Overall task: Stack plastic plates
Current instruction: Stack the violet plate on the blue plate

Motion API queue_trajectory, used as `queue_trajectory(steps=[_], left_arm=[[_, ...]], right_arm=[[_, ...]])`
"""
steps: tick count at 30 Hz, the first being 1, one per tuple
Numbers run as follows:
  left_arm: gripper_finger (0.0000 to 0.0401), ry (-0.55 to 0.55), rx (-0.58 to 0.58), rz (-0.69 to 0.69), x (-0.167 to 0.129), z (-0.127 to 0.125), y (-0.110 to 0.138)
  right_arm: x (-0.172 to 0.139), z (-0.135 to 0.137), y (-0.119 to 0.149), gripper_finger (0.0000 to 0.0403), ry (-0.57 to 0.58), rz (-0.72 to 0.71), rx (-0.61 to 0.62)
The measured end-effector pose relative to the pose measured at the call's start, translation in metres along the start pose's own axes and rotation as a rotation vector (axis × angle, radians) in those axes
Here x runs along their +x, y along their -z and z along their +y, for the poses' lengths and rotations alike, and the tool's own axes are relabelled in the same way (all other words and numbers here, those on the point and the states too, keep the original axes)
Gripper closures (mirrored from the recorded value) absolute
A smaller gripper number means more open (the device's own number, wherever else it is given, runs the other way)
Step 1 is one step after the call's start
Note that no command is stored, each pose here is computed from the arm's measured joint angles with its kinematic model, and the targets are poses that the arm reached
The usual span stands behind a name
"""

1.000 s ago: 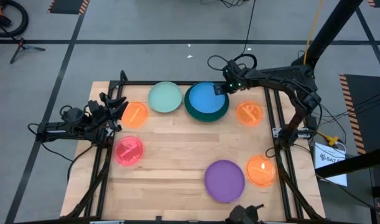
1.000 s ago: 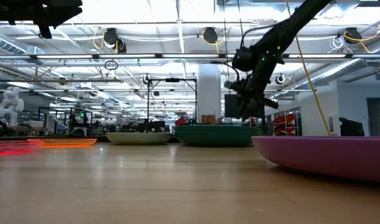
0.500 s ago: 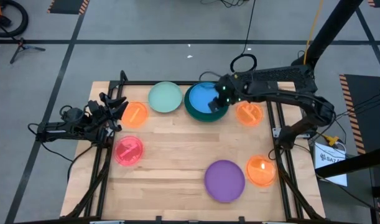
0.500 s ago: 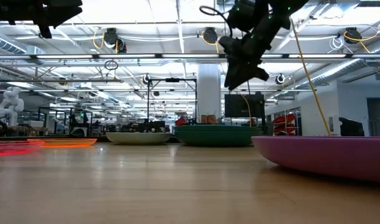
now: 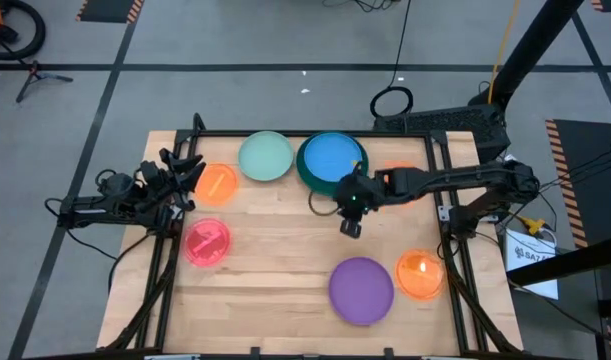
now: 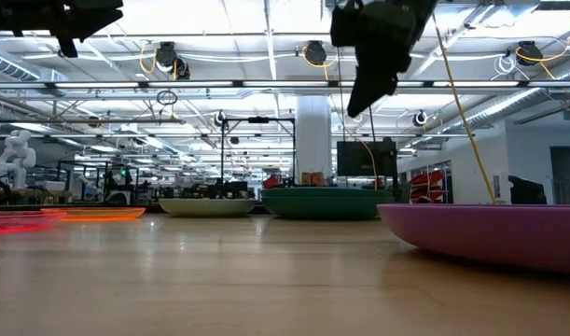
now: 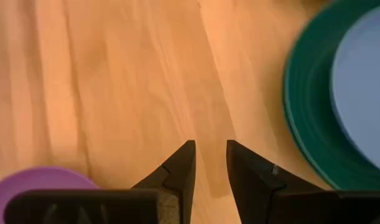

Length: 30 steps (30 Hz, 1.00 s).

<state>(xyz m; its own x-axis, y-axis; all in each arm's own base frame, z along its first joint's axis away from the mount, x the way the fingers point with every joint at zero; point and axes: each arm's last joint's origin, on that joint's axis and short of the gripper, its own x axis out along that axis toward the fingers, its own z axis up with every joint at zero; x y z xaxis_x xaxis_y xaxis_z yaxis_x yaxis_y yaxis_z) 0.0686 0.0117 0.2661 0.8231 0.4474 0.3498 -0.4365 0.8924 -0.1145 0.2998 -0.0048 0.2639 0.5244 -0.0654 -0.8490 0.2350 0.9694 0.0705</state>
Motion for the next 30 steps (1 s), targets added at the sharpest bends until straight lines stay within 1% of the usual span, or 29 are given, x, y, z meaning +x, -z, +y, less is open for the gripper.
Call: queue_trajectory(steps=[5, 9, 11, 16, 19, 21, 24, 28, 30], left_arm=[[0.0279, -0.015, 0.011, -0.003, 0.0, 0.0, 0.0], [0.0279, -0.018, 0.013, -0.009, 0.0, 0.001, -0.001], [0.0279, -0.019, 0.015, -0.009, 0.0, 0.001, -0.001], [0.0279, -0.018, 0.017, -0.007, 0.0, 0.001, -0.001], [0.0279, -0.019, 0.018, -0.006, 0.0, 0.001, -0.001], [0.0279, -0.019, 0.018, -0.005, 0.0, 0.001, -0.001], [0.0279, -0.019, 0.016, -0.006, 0.0, 0.001, -0.001], [0.0279, -0.019, 0.01, -0.006, 0.0, 0.001, -0.001], [0.0279, -0.019, 0.001, -0.006, 0.0, 0.001, -0.001]], right_arm=[[-0.003, 0.026, -0.013, 0.0316, 0.075, -0.036, -0.08], [-0.002, 0.04, -0.026, 0.0316, 0.081, -0.036, -0.131], [0.0, 0.045, -0.028, 0.0316, 0.079, -0.011, -0.154], [0.007, 0.057, -0.017, 0.0316, -0.003, 0.129, -0.217], [0.014, 0.066, -0.01, 0.0316, -0.003, 0.176, -0.194], [0.017, 0.073, -0.004, 0.0312, 0.003, 0.22, -0.2], [0.024, 0.082, 0.005, 0.0294, 0.015, 0.278, -0.207], [0.037, 0.089, 0.01, 0.0253, 0.057, 0.312, -0.184], [0.045, 0.091, 0.013, 0.0233, 0.029, 0.354, -0.178]])
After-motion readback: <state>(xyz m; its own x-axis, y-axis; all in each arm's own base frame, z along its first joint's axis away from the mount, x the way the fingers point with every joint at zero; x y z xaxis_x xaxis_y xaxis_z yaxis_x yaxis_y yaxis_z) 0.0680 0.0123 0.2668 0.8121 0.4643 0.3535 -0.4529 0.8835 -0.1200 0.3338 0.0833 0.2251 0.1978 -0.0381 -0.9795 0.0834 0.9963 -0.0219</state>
